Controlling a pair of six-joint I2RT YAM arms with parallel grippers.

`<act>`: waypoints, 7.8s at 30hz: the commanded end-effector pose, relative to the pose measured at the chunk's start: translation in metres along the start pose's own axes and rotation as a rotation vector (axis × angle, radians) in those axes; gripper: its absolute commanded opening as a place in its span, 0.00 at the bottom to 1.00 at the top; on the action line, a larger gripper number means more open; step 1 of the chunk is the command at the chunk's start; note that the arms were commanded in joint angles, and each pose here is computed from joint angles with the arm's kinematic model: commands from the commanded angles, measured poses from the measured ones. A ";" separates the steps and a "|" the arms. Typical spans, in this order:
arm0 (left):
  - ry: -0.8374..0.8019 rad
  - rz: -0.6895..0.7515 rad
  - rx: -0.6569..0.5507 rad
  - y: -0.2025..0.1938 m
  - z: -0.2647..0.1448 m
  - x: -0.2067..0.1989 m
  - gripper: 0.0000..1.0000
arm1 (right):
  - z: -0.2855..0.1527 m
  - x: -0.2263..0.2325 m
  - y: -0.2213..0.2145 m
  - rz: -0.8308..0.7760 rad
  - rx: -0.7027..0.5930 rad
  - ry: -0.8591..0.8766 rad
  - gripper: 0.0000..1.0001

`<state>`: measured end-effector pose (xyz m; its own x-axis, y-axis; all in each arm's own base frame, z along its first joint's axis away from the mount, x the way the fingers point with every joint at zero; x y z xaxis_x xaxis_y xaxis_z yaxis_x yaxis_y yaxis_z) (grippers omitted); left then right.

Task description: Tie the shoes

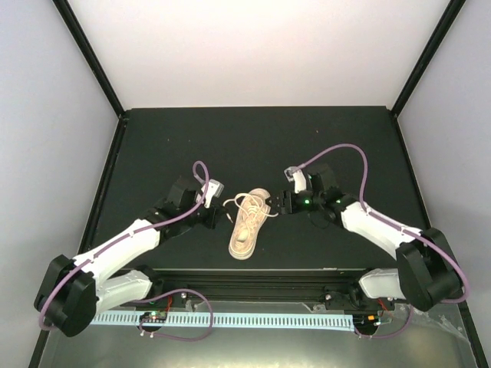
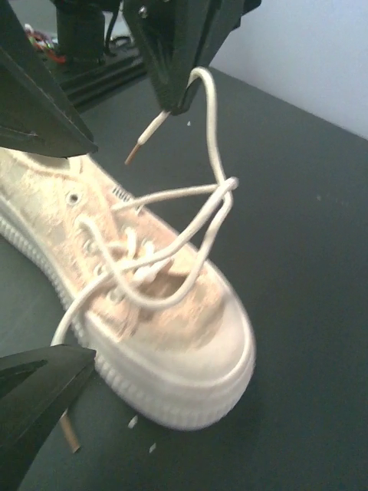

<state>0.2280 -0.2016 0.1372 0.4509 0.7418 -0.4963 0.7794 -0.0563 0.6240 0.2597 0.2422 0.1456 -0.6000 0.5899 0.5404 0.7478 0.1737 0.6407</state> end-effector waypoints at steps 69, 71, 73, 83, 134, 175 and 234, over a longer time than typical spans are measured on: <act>0.216 -0.572 -0.250 -0.036 -0.065 0.137 0.35 | -0.099 -0.111 -0.091 0.504 -0.291 -0.352 0.02; 0.212 -0.536 -0.227 -0.037 -0.061 0.128 0.60 | -0.099 -0.108 -0.088 0.479 -0.284 -0.333 0.02; 0.188 -0.479 -0.221 -0.031 -0.057 0.113 0.69 | -0.099 -0.105 -0.086 0.459 -0.278 -0.326 0.02; 0.060 -0.127 -0.024 -0.010 -0.015 0.046 0.69 | -0.097 -0.099 -0.075 0.408 -0.259 -0.278 0.02; -0.300 0.084 0.072 -0.003 0.051 -0.029 0.02 | -0.098 -0.099 -0.043 0.349 -0.269 -0.254 0.02; -0.356 0.054 0.040 0.009 0.053 -0.052 0.01 | 0.006 0.054 0.001 -0.199 -0.117 0.416 0.66; -0.277 -0.299 0.061 -0.065 0.016 -0.021 0.99 | 0.034 0.039 -0.018 -0.223 -0.049 0.450 0.02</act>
<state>0.1796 -0.2165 0.0875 0.3223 0.5966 -0.7350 0.9004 0.0465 0.4326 0.2318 0.2882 0.1248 -0.7814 0.1570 0.6039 0.6235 0.2373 0.7450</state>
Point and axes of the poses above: each gripper's point midway between its finger pads, its own z axis out along the fingers, its own x axis along the line the jaws close on, y = z × x, the point moved 2 cm from there along -z, back along the fingers, and after that the axes turned 8 degrees about -z, right-handed, at the moved point
